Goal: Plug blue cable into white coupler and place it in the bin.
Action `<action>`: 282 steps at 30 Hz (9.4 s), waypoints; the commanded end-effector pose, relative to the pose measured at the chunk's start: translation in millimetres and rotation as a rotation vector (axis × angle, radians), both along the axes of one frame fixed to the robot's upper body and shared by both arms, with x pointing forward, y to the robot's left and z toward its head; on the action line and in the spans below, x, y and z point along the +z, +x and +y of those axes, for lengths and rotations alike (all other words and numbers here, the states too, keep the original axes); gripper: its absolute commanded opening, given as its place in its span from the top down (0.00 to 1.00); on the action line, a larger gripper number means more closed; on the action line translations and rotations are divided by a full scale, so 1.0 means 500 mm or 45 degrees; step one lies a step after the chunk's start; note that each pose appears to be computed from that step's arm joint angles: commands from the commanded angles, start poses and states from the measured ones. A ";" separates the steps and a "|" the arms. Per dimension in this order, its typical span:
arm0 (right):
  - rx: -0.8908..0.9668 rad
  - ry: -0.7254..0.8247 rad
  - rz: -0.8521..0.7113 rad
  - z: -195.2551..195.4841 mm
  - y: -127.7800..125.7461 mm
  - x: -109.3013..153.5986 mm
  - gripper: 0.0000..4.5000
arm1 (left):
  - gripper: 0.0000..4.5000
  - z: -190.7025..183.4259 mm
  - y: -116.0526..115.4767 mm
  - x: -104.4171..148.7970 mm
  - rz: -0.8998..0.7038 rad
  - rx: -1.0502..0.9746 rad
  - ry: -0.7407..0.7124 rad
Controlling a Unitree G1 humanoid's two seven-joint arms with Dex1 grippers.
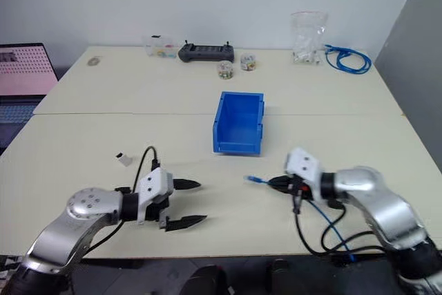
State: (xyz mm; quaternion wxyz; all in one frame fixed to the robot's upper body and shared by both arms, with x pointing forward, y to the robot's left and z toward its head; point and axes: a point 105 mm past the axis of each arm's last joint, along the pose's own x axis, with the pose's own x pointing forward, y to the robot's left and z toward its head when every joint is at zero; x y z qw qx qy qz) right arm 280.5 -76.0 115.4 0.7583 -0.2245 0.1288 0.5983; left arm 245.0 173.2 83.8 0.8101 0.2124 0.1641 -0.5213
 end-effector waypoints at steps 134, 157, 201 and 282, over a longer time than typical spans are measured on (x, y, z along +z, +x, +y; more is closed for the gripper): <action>-0.237 1.148 0.531 0.053 -0.102 0.182 0.98 | 0.73 -0.182 0.048 0.207 0.755 -0.258 -0.923; -0.402 1.005 0.392 0.022 -0.020 0.117 0.98 | 0.00 -0.004 0.066 0.082 -0.038 0.873 -0.715; -0.383 0.913 0.342 0.009 -0.007 0.124 0.98 | 0.27 0.197 0.173 0.016 -0.496 2.182 -0.590; 0.213 0.284 -0.151 0.099 -0.041 -0.018 0.98 | 0.81 -0.148 0.053 -0.065 0.054 -0.510 0.084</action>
